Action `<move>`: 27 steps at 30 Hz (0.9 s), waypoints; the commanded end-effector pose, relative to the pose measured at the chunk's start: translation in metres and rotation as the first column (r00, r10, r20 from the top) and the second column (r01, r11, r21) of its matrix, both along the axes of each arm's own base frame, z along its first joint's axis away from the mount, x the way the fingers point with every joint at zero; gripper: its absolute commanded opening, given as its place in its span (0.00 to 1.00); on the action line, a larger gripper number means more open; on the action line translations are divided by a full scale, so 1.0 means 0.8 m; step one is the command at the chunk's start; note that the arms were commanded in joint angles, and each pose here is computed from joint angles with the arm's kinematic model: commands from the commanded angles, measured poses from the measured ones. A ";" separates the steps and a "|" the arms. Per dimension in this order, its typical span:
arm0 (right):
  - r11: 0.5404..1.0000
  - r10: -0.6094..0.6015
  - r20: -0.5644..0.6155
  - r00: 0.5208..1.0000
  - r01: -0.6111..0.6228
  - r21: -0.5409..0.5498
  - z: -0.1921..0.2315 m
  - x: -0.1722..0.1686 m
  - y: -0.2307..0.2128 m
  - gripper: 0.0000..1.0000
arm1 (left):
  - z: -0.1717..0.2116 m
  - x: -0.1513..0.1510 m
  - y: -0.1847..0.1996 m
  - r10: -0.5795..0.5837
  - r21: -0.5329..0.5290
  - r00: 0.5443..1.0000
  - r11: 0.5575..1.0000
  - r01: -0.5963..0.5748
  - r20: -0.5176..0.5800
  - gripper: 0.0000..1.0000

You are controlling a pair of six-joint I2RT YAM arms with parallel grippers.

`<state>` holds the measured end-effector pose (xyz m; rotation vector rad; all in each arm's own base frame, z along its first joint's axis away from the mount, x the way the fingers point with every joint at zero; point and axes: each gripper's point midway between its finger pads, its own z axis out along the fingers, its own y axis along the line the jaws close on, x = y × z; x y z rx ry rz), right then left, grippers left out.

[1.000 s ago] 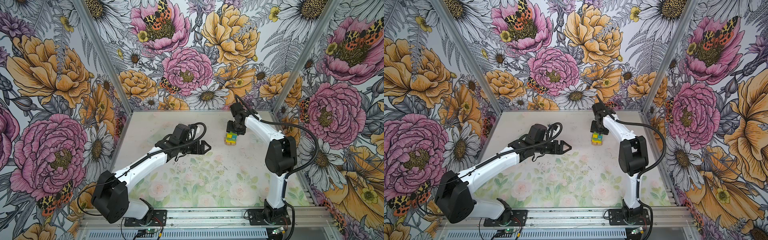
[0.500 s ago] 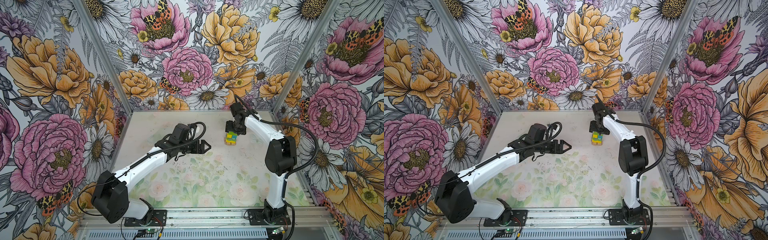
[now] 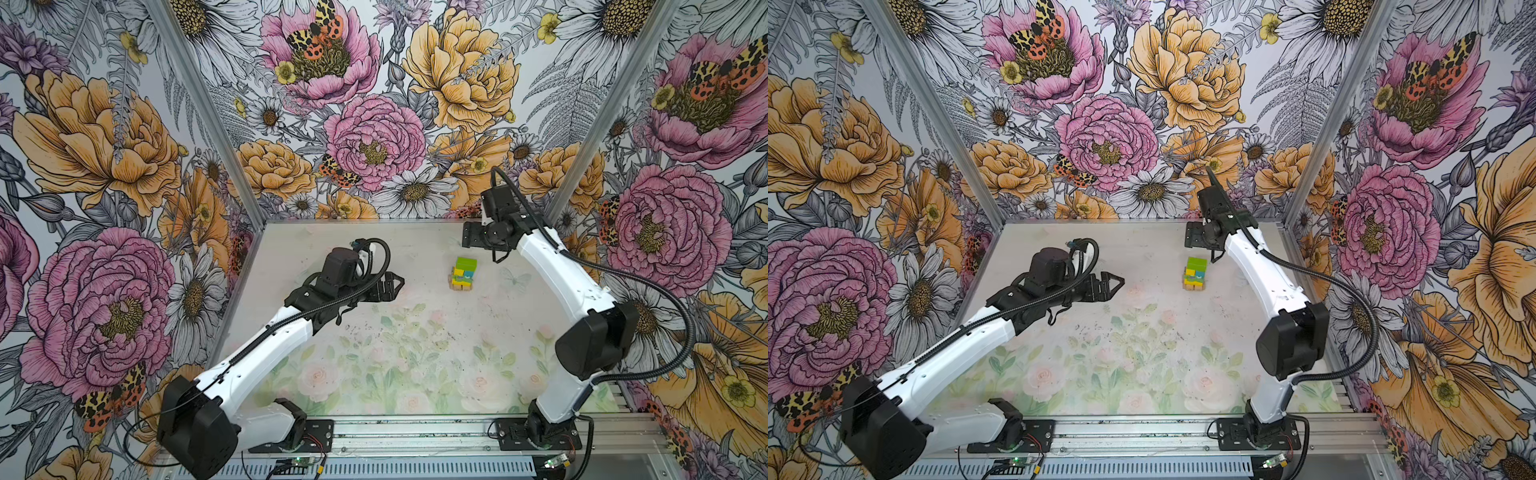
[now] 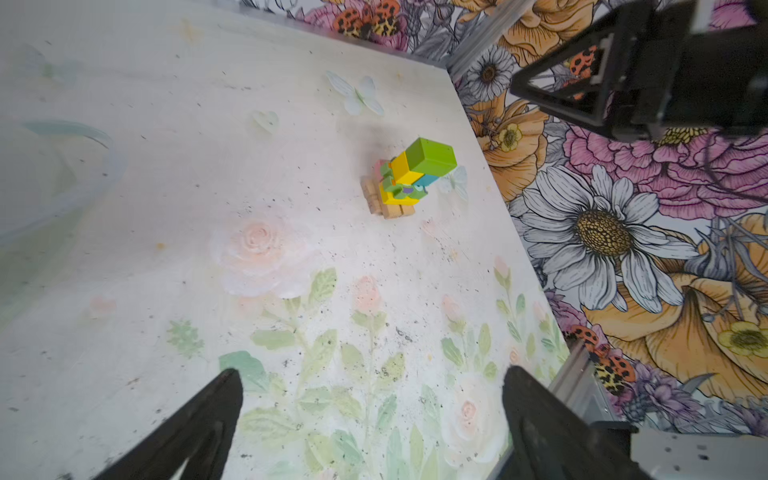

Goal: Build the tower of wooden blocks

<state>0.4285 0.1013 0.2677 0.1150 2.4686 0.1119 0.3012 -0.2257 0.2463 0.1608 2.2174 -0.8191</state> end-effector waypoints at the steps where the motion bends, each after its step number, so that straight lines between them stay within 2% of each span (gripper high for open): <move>1: 0.999 -0.034 0.033 0.999 0.035 -0.029 0.018 -0.029 -0.023 0.87 | -0.011 -0.001 0.058 0.158 0.124 0.985 0.978 -0.166 0.073 0.99; 5: 0.997 -0.077 0.025 0.997 0.078 -0.028 0.009 -0.064 -0.039 0.88 | -0.020 -0.025 0.113 0.319 0.165 0.943 0.929 -0.331 0.099 0.99; 12: 0.987 -0.159 0.061 0.985 0.161 -0.024 -0.011 -0.110 -0.065 0.92 | -0.042 -0.067 0.204 0.581 0.097 0.785 0.787 -0.610 0.215 0.99; 19: 0.961 -0.255 0.092 0.963 0.263 -0.088 -0.040 -0.141 -0.099 0.95 | -0.051 -0.074 0.232 0.648 0.096 0.715 0.720 -0.687 0.260 0.99; 23: 0.940 -0.289 0.129 0.949 0.307 -0.151 -0.048 -0.155 -0.121 1.00 | -0.057 -0.069 0.234 0.647 0.127 0.706 0.705 -0.697 0.288 0.99; 27: 0.919 -0.316 0.159 0.935 0.343 -0.193 -0.048 -0.160 -0.136 1.00 | -0.060 -0.063 0.234 0.647 0.126 0.693 0.696 -0.707 0.317 0.99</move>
